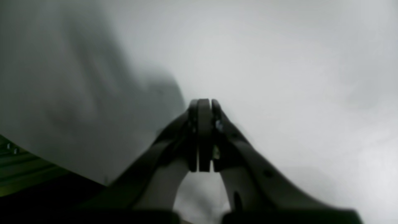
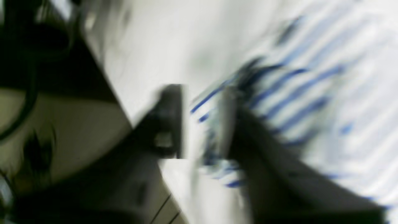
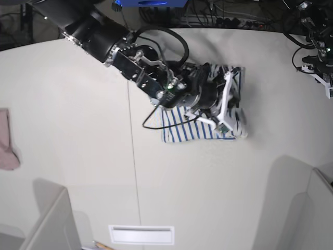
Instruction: Fold the T-shirt properly
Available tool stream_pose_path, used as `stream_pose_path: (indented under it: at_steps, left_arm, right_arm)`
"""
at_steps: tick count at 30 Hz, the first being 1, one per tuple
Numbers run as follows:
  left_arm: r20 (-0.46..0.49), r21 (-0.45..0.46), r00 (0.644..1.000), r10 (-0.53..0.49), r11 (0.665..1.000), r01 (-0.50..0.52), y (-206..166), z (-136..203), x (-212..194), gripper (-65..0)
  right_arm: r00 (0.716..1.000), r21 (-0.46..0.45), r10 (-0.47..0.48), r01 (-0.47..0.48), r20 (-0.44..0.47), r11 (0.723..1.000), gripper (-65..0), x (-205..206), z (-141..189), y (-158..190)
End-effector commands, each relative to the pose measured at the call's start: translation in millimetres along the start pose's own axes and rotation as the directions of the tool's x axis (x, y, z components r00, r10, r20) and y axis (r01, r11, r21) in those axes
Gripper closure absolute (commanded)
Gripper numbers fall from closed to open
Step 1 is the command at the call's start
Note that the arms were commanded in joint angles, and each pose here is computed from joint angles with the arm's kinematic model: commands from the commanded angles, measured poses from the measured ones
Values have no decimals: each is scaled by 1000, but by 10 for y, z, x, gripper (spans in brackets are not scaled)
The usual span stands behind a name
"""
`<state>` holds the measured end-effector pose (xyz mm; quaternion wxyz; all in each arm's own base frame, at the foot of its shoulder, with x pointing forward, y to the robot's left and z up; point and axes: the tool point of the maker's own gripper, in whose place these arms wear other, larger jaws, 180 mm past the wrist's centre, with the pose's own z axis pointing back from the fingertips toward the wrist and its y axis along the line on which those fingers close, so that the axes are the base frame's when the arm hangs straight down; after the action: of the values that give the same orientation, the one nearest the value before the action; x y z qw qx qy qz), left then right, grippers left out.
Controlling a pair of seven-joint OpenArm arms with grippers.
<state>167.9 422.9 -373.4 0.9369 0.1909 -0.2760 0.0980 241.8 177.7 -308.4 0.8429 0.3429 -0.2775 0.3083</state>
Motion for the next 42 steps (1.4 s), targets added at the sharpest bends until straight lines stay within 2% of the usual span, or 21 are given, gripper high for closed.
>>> stream_pose_path:
  at_steps: [1,4,7,13,17,20,26,29,31,33,34,38,42]
  left_arm:
    - [41,22,999,-17,1000,16,97,44,137,0]
    - [38,2,999,-39,999,39,60,38,126,0]
    - [39,-54,994,-101,993,103,-44,38,116,0]
    - [43,-63,993,-108,992,111,-78,46,117,0]
    - [45,-58,992,-115,991,118,-53,57,129,0]
    - [44,-33,995,-88,995,89,69,72,115,0]
    - [50,-24,995,-82,996,83,104,88,131,0]
    - [42,-30,996,-82,996,83,94,71,104,0]
    - [42,-61,993,-110,992,112,31,70,87,0]
    - [73,-133,983,-170,975,179,-120,124,117,0]
    - [99,-143,982,-164,974,177,-163,166,185,0]
    - [101,-240,988,-114,961,135,-472,362,114,0]
    - [127,-361,987,-96,923,136,-891,586,224,0]
  right_arm:
    - [999,1,-19,19,43,1000,0,98,66,-28]
    - [994,-32,-101,103,49,994,0,7,114,-228]
    - [990,-42,-140,140,3,989,0,-195,41,-264]
    - [981,-46,-136,131,-139,990,0,-660,-189,-194]
    - [978,-26,-68,64,-195,998,0,-762,-275,-79]
    - [981,32,0,7,-196,999,0,-677,-349,201]
    - [961,129,140,-112,-238,985,0,-726,-510,700]
    - [963,135,163,-136,-213,981,0,-632,-478,726]
    - [973,112,149,-130,-177,985,0,-499,-407,596]
    - [986,76,111,-102,-125,992,0,-346,-273,394]
    - [992,50,81,-77,-99,996,0,-302,-181,253]
    - [999,-41,-33,33,-5,999,0,-233,199,-236]
    - [989,-146,-124,135,78,980,0,-289,596,-712]
